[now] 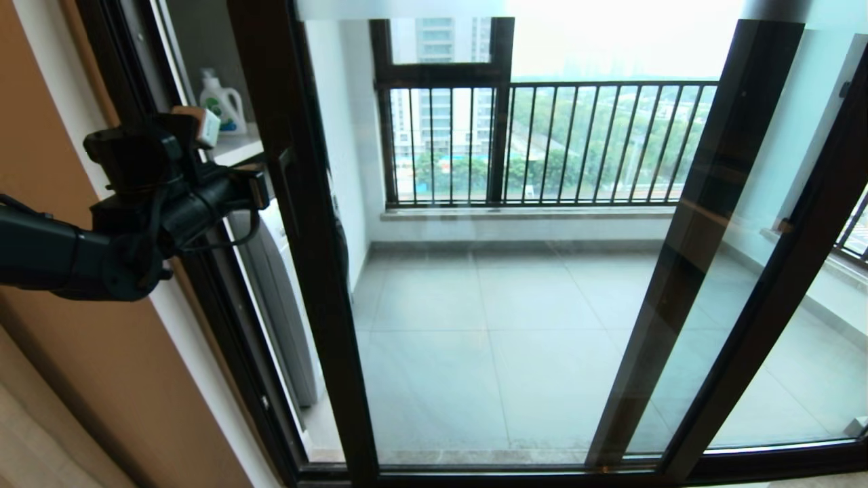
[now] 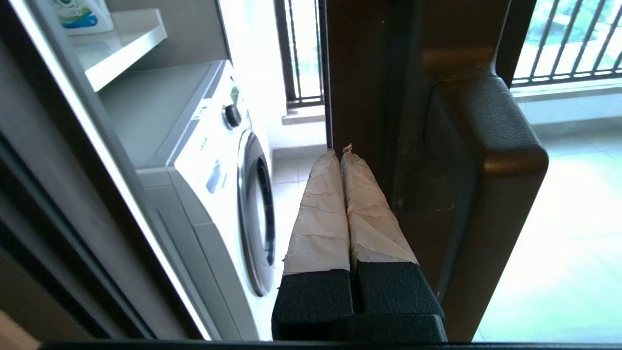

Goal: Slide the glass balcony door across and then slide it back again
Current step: Open the slid door

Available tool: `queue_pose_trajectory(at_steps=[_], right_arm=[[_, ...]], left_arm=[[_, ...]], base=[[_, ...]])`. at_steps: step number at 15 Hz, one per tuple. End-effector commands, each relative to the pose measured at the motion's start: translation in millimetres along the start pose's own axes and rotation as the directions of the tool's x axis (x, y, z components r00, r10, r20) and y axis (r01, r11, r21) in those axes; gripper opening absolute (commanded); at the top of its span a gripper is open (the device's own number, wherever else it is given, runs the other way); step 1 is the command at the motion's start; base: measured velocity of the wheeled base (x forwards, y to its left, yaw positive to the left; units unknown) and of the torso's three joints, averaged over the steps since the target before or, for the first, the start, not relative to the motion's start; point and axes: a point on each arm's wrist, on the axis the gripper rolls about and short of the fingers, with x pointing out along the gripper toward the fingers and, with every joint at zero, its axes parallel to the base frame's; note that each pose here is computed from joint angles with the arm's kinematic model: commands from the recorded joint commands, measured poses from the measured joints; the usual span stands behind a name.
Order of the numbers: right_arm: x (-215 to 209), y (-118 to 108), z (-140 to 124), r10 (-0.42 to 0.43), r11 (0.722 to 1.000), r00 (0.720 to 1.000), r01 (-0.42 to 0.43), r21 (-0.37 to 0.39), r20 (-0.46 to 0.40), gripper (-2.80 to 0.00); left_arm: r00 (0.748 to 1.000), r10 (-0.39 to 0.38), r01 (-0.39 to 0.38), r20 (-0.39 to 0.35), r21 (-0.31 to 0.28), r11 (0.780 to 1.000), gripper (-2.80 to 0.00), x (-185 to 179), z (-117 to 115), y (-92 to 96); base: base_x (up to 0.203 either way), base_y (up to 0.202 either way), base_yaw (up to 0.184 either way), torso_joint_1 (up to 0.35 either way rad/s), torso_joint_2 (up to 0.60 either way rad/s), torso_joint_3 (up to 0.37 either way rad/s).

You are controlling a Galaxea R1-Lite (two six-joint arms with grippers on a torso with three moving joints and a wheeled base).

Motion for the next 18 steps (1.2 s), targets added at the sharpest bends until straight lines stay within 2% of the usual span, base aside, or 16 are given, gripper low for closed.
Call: queue_pose_trajectory(at_steps=[1, 6, 14, 18], right_arm=[[0, 0, 0, 0.001, 1.000, 1.000, -0.001, 0.000, -0.001, -2.80], [0, 0, 0, 0.001, 1.000, 1.000, -0.001, 0.000, -0.002, -2.80], [0, 0, 0, 0.001, 1.000, 1.000, -0.001, 0.000, -0.001, -2.80], [0, 0, 0, 0.001, 1.000, 1.000, -0.001, 0.000, -0.001, -2.80]], left_arm=[[0.999, -0.038, 0.038, -0.008, -0.004, 0.999, -2.80, 4, -5, -16.2], [0.998, -0.066, 0.066, 0.008, -0.006, 0.998, -2.80, 17, -4, -46.5], [0.990, -0.142, 0.142, 0.010, -0.015, 0.990, -2.80, 13, 4, -94.3], [0.987, -0.160, 0.160, 0.009, 0.016, 0.987, -2.80, 10, 3, -116.0]], base=[[0.000, 0.000, 0.000, 0.000, 0.00, 0.000], [0.000, 0.000, 0.000, 0.000, 0.00, 0.000], [0.000, 0.000, 0.000, 0.000, 0.00, 0.000], [0.000, 0.000, 0.000, 0.000, 0.00, 0.000]])
